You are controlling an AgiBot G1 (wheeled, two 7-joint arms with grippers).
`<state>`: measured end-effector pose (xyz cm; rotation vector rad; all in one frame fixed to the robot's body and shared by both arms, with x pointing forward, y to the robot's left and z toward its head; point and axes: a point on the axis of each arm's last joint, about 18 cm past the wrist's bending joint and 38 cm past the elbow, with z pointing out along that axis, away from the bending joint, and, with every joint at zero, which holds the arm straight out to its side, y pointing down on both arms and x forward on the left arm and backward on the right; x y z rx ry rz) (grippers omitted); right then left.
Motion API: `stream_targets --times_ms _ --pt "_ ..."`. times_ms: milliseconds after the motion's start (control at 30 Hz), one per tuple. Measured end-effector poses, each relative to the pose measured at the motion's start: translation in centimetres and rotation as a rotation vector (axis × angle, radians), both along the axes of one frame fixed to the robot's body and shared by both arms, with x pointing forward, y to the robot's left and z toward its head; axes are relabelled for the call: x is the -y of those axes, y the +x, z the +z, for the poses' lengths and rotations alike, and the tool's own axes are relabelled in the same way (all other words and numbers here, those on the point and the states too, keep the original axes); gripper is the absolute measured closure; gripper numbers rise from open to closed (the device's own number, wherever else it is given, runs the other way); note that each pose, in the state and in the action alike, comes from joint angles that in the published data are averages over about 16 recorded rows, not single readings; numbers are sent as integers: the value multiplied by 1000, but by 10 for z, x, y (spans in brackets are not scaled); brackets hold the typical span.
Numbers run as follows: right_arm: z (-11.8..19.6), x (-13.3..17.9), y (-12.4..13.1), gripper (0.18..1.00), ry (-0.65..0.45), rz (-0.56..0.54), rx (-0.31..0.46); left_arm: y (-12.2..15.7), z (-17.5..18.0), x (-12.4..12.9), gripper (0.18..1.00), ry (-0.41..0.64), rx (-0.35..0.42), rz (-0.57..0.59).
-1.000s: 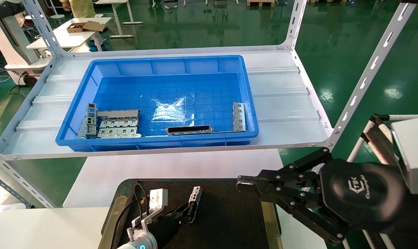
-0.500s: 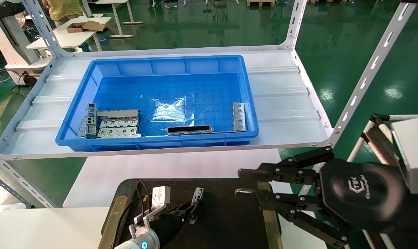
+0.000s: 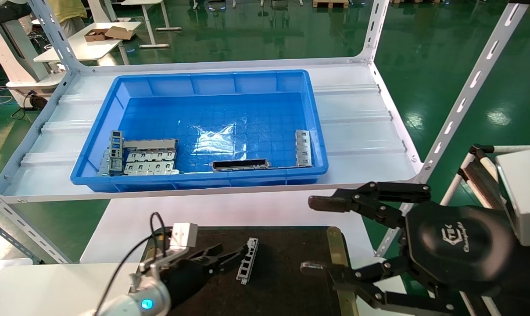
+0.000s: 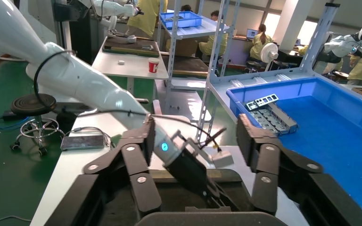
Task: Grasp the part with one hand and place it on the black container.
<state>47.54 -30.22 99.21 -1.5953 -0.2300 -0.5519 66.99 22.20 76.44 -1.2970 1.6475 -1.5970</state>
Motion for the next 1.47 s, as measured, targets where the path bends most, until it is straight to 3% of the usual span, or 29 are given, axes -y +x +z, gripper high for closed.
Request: stream_targets --times_ms 300,567,767,1200,1467 --pt "0 0 0 435 0 0 0 -24 29 -30 344 92 27 -43" --pt "0 0 0 283 0 0 0 -40 50 -55 244 182 47 -102" --pt "0 0 0 219 0 0 0 -55 64 -75 201 251 91 -174" --pt "0 0 0 178 0 0 0 -90 93 -106 184 353 268 -314" --pt "0 0 0 178 0 0 0 -98 102 -112 184 363 315 -337"
